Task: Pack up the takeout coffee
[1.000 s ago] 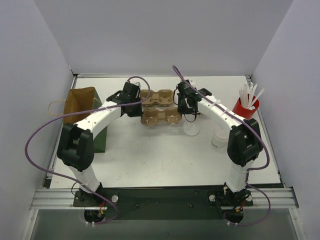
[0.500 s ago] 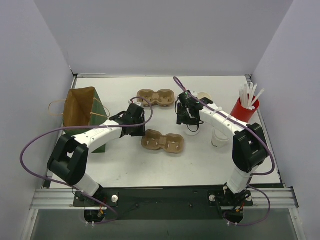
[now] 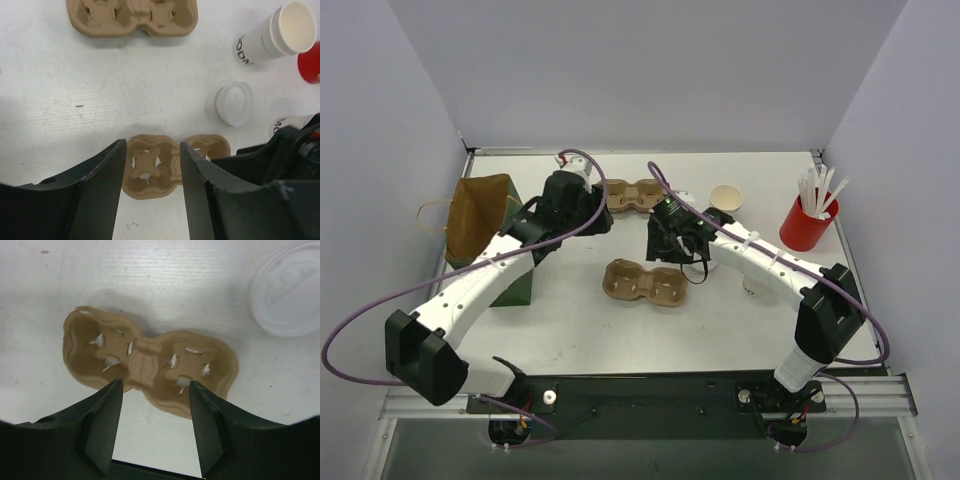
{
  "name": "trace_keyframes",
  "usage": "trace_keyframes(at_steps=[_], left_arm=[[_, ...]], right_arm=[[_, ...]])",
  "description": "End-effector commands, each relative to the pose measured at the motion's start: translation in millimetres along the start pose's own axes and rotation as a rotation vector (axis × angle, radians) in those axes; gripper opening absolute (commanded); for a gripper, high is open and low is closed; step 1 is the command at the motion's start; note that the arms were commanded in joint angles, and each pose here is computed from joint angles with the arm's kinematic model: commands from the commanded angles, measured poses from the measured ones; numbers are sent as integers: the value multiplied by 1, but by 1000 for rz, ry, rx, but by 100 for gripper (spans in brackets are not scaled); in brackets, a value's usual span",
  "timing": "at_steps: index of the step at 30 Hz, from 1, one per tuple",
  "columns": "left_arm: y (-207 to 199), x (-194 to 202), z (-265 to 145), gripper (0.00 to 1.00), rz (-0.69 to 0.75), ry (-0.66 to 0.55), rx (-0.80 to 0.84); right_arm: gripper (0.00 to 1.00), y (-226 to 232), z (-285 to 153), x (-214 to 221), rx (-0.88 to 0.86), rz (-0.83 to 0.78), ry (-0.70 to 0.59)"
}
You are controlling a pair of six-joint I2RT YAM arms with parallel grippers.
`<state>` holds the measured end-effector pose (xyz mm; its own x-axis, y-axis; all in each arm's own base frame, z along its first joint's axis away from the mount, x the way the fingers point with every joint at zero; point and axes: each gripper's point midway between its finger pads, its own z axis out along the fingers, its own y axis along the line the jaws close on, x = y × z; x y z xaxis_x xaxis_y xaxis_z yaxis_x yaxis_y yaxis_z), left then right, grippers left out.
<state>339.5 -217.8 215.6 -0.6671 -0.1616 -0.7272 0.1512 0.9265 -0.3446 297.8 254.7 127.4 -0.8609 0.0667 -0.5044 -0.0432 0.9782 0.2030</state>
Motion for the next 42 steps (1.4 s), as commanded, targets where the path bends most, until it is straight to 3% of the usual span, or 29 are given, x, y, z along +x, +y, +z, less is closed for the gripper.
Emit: trace_keyframes(at_steps=[1,12,35,42], left_arm=[[15,-50,-45,57,-50,-132,-27],[52,-95,-102,57,-81,-266,-102],[88,-125,-135,57,-78,-368,-221],[134,-139,-159,57,-66,-408,-450]], right_arm=[[51,14,2,31,26,72,59],[51,25,44,60,87,128,142],[51,25,72,76,160,7,227],[50,17,71,83,173,-89,250]])
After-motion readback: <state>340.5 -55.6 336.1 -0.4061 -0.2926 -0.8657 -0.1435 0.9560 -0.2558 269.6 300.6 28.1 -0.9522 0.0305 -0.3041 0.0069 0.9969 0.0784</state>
